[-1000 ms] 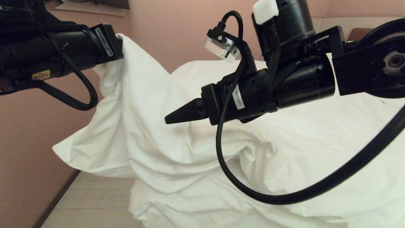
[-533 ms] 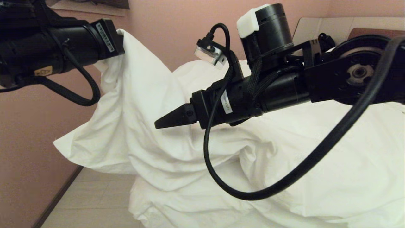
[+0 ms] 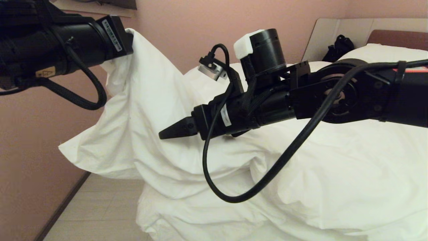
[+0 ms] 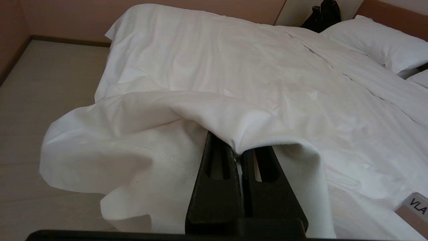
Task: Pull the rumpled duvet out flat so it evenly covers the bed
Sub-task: Flatten the corners of the folded blanket
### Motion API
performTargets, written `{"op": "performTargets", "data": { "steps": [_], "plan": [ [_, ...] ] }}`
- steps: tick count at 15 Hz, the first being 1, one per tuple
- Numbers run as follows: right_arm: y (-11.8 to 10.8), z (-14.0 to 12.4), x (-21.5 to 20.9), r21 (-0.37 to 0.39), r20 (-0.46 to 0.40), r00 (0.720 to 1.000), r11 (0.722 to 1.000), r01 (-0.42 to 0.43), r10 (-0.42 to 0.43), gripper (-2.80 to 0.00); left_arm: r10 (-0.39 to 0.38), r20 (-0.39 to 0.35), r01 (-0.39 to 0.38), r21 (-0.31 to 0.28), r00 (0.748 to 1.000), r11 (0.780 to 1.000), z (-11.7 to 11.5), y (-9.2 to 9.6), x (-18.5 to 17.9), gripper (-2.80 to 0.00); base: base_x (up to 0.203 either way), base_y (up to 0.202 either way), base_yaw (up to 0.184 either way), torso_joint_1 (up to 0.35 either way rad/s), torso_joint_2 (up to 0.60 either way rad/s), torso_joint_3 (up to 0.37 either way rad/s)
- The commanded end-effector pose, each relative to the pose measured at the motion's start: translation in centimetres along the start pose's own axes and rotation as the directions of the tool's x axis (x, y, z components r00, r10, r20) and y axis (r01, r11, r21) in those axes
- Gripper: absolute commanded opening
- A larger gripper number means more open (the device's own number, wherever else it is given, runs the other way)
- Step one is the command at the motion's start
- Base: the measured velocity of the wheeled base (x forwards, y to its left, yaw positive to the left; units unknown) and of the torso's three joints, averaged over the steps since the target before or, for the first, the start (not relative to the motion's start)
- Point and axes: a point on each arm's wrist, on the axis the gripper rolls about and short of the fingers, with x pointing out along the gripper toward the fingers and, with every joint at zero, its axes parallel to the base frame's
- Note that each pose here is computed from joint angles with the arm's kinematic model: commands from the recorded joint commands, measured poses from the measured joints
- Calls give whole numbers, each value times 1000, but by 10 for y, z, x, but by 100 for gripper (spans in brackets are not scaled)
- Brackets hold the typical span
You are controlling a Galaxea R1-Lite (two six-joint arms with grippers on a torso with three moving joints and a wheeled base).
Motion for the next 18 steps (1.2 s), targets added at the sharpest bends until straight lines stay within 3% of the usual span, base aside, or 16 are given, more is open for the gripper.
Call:
{"op": "performTargets", "data": {
  "steps": [1, 9, 18],
  "plan": [
    [-3, 0, 1, 7, -1, 1000, 1000, 3, -3, -280, -4, 2, 4, -2, 1000, 1000, 0, -1, 0, -280, 0, 0, 0, 0, 0, 0],
    [-5, 7, -12, 1, 36, 999, 1000, 17, -17, -280, -20, -13, 20, -5, 1000, 1000, -4, -5, 0, -280, 0, 0, 0, 0, 0, 0],
    [-14, 31, -66, -13, 171, 982, 996, 88, -85, -280, -19, -130, 16, -20, 991, 1000, -39, -5, -5, -280, 0, 0, 0, 0, 0, 0]
  ]
}}
